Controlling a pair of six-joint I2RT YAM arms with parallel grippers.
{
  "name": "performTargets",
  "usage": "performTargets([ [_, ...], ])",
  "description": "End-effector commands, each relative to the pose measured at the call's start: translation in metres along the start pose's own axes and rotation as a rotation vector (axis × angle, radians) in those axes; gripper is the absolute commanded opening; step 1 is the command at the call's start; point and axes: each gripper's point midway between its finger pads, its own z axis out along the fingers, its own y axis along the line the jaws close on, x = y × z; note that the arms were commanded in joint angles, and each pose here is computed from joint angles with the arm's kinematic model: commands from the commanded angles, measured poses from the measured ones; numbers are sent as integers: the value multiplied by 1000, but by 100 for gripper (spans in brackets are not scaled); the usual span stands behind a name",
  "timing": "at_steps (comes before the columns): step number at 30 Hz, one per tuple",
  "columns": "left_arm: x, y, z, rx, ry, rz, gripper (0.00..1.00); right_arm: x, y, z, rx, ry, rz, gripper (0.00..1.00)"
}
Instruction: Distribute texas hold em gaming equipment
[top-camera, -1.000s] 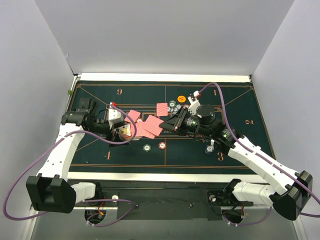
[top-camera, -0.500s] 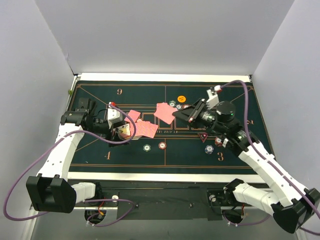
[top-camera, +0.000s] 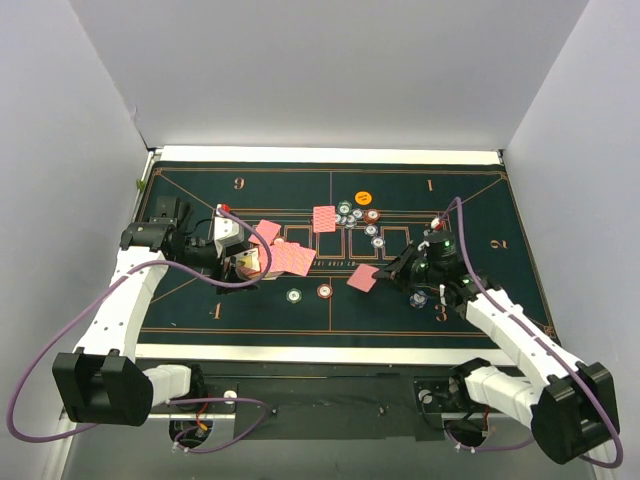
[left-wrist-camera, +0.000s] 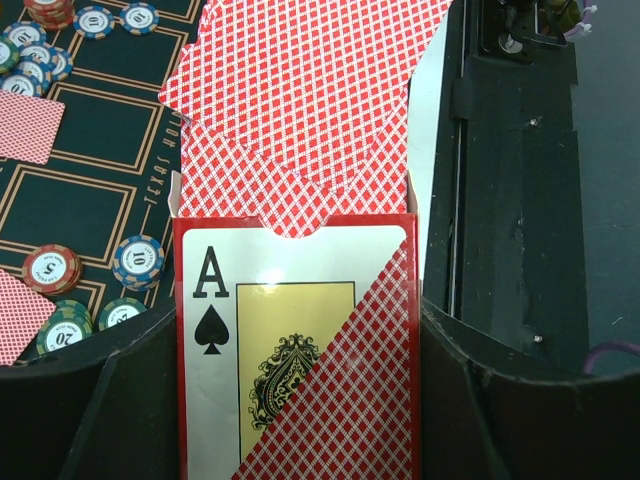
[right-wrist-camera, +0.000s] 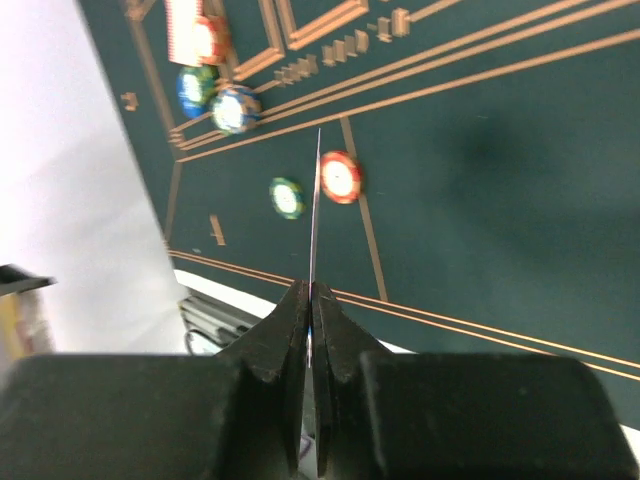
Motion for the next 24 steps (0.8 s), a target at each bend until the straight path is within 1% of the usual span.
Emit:
performTargets([
  [1,-31,-7,-8,6,-81,83,0,-4,-29,11,80,-30,-71,0],
  [9,-33,-8,-9,2,-82,82,0,-4,-69,26,197,-39,-93,0],
  [11,-33,-9,-9,2,-83,82,0,-7,-73,30,200,-52,-104,0],
  [14,-34,-9,-10,-1,-83,85,0,-5,-90,30,257,-53,-108,0],
  [19,-34,-10,-10,0,-83,85,0,-2,-122,21,402,-49,-139,0],
  [21,-35,-10,-10,-3,-83,87,0,-1,-132,17,453,-47,-145,3],
  [22,-34,-10,-10,-3,-83,88,0,-1,-135,16,464,-43,-148,9],
  [23,-35,-10,-10,-3,-83,89,0,-3,-135,15,473,-51,-149,12],
  [24,-34,-9,-10,-4,-81,87,0,-1,-136,14,479,-45,-148,21],
])
